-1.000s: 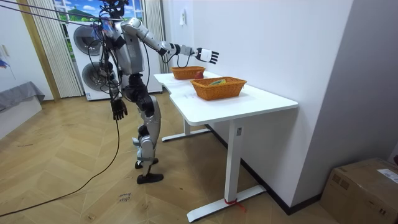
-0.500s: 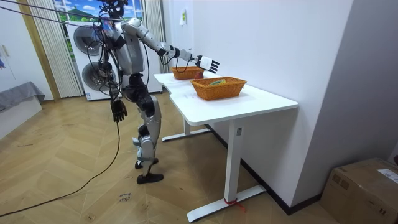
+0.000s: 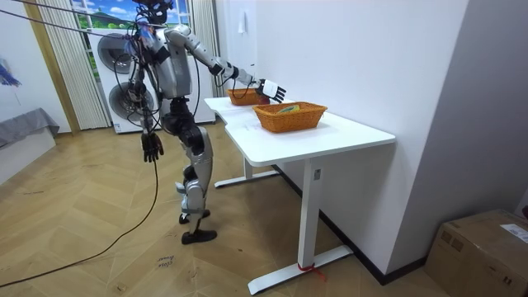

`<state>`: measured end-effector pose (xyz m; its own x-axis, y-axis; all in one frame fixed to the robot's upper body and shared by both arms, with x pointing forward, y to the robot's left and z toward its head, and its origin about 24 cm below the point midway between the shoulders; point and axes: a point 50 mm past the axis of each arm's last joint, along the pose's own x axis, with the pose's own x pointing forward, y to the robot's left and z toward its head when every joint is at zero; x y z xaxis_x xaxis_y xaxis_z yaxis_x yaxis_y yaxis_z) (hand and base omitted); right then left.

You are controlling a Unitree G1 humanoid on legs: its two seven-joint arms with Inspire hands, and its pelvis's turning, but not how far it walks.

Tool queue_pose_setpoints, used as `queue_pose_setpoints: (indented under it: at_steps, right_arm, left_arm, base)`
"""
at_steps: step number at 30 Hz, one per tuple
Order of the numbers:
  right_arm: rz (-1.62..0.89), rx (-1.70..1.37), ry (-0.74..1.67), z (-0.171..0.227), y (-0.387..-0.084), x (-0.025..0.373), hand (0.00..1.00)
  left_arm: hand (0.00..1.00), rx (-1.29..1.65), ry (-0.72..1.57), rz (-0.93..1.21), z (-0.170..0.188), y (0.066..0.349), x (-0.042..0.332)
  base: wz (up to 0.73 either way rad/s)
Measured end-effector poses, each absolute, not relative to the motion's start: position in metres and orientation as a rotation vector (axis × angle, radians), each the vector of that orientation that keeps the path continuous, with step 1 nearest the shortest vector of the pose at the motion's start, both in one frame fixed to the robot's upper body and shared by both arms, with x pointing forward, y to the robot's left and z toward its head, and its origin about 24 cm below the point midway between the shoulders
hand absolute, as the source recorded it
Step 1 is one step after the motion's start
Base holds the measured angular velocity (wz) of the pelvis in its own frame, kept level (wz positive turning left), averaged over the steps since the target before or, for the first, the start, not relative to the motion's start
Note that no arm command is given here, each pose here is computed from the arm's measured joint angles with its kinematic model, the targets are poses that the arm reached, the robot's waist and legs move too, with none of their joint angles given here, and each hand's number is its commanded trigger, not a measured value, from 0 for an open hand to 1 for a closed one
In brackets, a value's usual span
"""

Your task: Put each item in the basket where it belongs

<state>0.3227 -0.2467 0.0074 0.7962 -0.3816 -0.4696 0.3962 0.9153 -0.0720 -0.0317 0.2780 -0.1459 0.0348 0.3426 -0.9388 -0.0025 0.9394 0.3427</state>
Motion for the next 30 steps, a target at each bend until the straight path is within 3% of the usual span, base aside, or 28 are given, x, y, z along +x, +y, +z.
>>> queue_pose_setpoints:
  at_steps: [21,30]
  right_arm:
    - [-0.294,-0.029,0.449,0.011,-0.242,0.326,0.0]
    - [-0.212,-0.216,0.459,0.006,-0.241,0.325,0.0]
  left_arm:
    - [0.0,0.275,1.445,0.263,-0.147,0.277,-0.014]
    - [0.0,0.265,1.463,0.257,-0.149,0.277,-0.016]
  base:
    - [0.0]
    - [0.0]
